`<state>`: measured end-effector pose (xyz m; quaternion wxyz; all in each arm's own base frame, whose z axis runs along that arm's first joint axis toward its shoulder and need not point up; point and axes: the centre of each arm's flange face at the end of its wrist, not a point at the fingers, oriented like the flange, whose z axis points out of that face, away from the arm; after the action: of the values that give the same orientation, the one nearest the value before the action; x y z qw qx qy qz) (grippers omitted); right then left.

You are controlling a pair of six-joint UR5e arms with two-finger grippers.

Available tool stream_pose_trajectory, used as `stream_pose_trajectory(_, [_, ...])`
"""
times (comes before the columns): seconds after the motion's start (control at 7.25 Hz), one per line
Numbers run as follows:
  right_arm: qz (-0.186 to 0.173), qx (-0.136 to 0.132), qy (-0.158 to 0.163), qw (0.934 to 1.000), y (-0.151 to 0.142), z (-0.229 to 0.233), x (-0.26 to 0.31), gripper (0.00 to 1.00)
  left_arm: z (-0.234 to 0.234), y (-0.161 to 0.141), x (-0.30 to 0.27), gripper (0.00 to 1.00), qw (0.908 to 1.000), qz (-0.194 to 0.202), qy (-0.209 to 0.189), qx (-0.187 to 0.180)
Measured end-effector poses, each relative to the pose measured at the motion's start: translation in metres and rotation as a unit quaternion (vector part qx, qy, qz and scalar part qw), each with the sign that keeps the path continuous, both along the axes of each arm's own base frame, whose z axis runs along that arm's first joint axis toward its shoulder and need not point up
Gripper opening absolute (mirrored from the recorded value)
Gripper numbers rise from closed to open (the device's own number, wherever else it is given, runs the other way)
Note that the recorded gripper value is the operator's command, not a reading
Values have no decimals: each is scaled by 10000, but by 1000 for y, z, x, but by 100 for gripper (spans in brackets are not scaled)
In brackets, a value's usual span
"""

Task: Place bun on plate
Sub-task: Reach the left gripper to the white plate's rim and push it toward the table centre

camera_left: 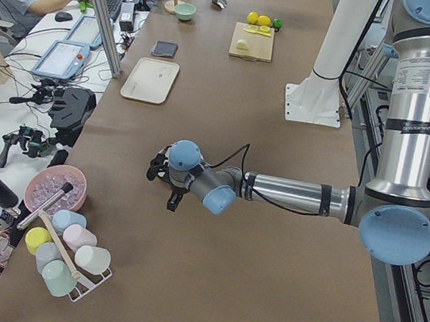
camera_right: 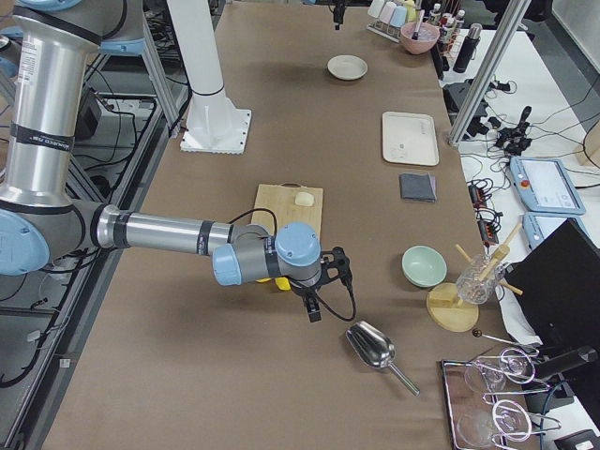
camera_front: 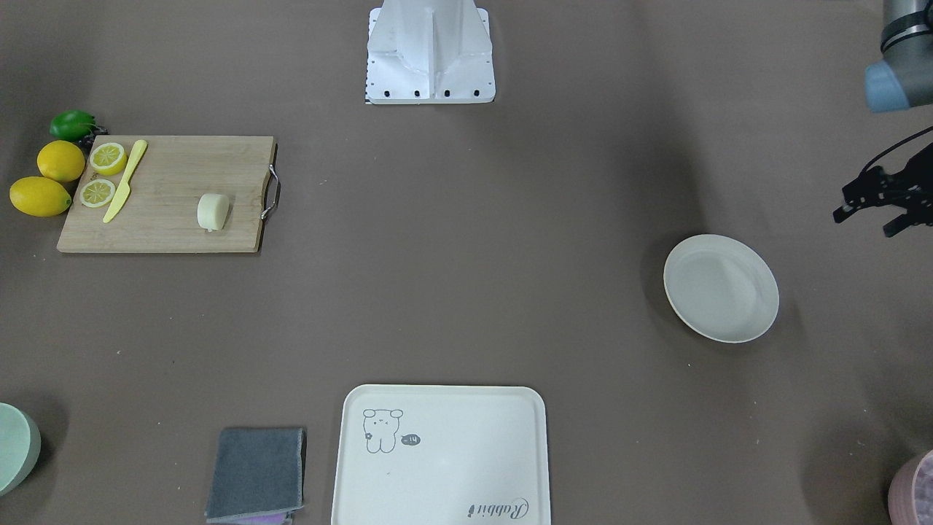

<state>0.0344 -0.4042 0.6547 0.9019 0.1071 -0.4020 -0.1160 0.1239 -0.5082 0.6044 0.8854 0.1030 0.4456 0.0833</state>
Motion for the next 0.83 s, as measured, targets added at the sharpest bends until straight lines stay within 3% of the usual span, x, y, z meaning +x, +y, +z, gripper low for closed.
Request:
stream_pose_trajectory(0.41, [-32,-96,-180,9998,2,2,-3,100,-1,-42,74,83,9995,275,-141,67])
stream_pose_trajectory(0.83, [-60,-134,-262,9995,2,2,-5,100,3,-41,96,37,9994,314,-110,-84])
